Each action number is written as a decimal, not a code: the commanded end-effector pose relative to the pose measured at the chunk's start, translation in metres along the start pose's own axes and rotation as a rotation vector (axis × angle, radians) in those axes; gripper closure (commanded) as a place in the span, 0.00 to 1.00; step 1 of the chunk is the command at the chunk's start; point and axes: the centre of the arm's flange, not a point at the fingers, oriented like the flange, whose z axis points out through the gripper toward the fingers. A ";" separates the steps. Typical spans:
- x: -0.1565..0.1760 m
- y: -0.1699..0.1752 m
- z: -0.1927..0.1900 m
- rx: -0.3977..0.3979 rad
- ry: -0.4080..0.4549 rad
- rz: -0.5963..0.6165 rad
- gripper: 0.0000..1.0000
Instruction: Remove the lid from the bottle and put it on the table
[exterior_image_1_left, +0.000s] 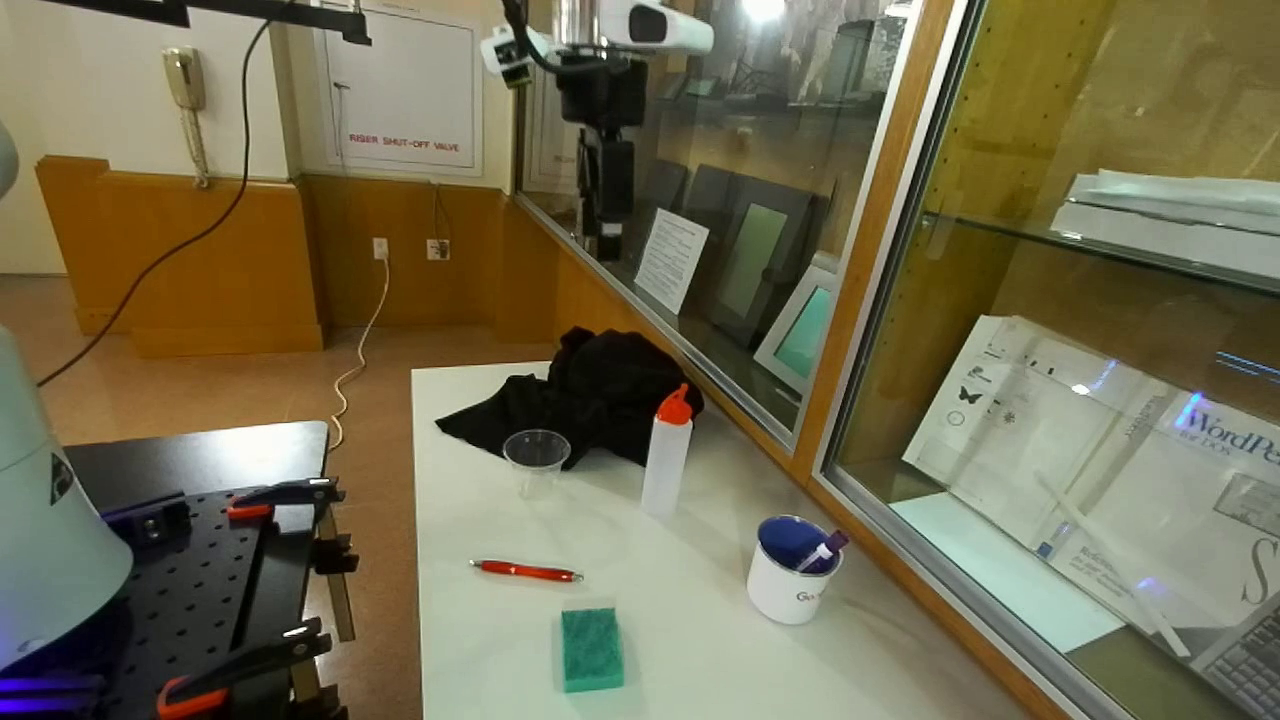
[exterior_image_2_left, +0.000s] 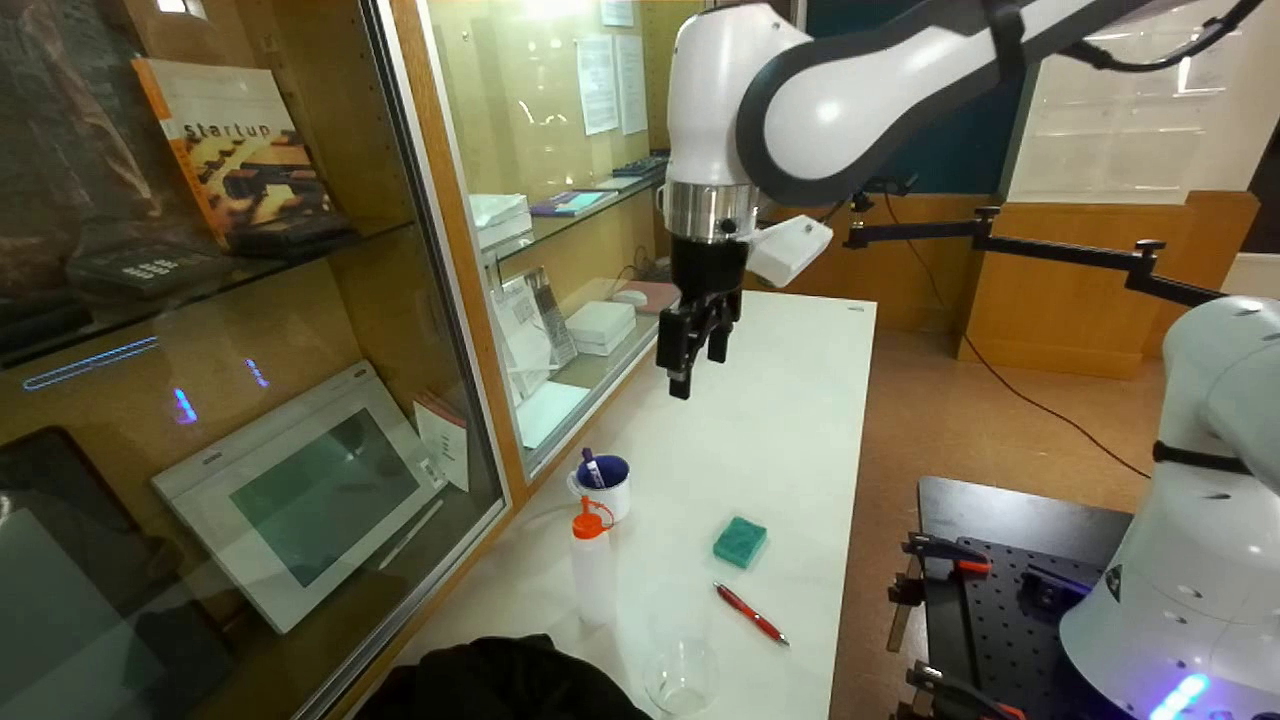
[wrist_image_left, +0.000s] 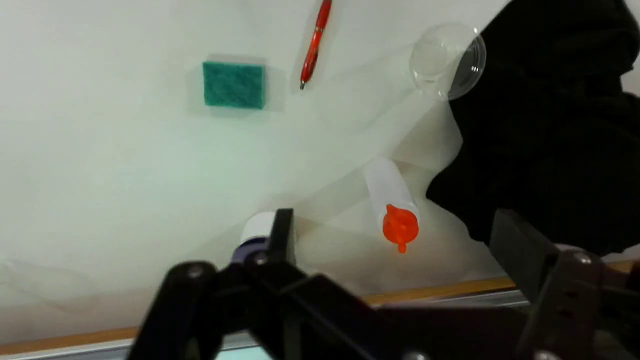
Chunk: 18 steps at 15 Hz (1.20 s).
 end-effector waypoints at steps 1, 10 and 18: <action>0.032 -0.016 0.039 -0.007 0.067 0.016 0.00; 0.071 -0.014 0.122 -0.021 0.049 0.058 0.00; 0.092 -0.027 0.160 -0.014 0.021 0.107 0.00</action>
